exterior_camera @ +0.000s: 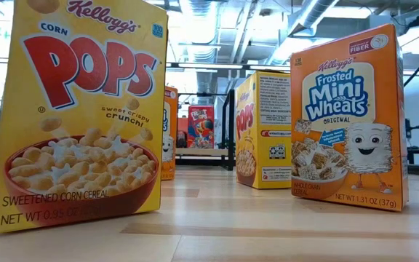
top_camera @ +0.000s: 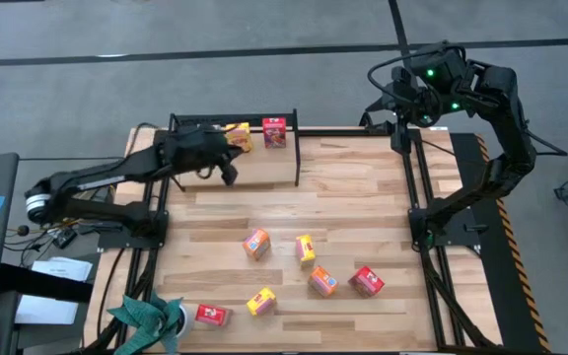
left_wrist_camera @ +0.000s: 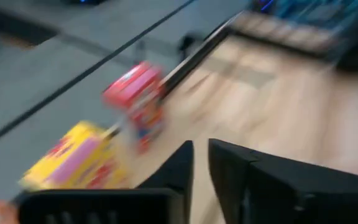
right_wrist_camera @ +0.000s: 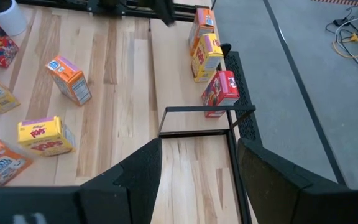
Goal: Stack cereal on shelf
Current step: Put the top red cereal box on the shelf aligned with the other red cereal box
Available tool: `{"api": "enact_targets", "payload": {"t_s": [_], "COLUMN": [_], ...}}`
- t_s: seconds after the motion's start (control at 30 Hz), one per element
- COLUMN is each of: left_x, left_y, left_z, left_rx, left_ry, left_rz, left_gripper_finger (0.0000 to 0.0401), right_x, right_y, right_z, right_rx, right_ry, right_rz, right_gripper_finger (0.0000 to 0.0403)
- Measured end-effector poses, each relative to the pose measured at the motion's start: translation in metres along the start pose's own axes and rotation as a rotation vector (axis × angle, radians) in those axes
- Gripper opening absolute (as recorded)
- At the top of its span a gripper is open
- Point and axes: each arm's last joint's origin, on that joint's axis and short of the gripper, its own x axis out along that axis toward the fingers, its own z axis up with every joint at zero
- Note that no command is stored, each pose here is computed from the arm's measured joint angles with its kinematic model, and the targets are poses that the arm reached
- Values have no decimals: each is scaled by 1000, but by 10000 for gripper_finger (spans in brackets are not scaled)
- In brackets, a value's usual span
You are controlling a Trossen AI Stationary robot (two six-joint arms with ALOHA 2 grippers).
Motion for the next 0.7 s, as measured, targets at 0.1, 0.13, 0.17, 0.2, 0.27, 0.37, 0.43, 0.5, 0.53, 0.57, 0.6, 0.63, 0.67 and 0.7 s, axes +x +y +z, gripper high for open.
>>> {"api": "enact_targets", "payload": {"t_s": [0.1,0.13,0.17,0.2,0.27,0.37,0.43,0.5,0.53,0.57,0.6,0.63,0.67,0.7], "left_x": [-25,-32,-38,-43,-49,-49,-44,-39,-36,-33,-29,-25,-19,-14], "left_y": [-10,-13,-18,-23,-35,-54,-65,-76,-82,-87,-94,-100,-105,-110], "left_z": [14,17,21,24,27,31,35,48,54,61,69,76,82,90], "left_rx": [-112,-145,-172,-194,-209,-202,-196,-178,-160,-136,-104,-63,-20,26], "left_ry": [-117,-147,-173,-194,-226,-286,-288,-293,-275,-261,-242,-213,-178,-141], "left_rz": [-167,-236,-311,-382,-488,-547,-550,-565,-571,-585,-603,-614,-617,-617], "left_gripper_finger": [92,111,130,149,182,217,231,241,244,246,247,247,247,247], "right_x": [0,0,0,0,0,0,0,0,0,0,-1,-1,-2,-4], "right_y": [0,0,0,0,0,0,0,0,0,0,1,1,1,2], "right_z": [0,0,0,0,0,0,0,0,-1,-1,-1,-2,-2,-2], "right_rx": [0,0,0,0,0,0,0,2,2,3,4,4,3,2], "right_ry": [1,1,1,1,1,1,2,5,5,5,9,11,8,4], "right_rz": [0,0,0,1,0,0,1,2,2,2,4,5,5,4], "right_gripper_finger": [232,232,232,232,232,232,232,232,232,232,232,232,232,232]}}
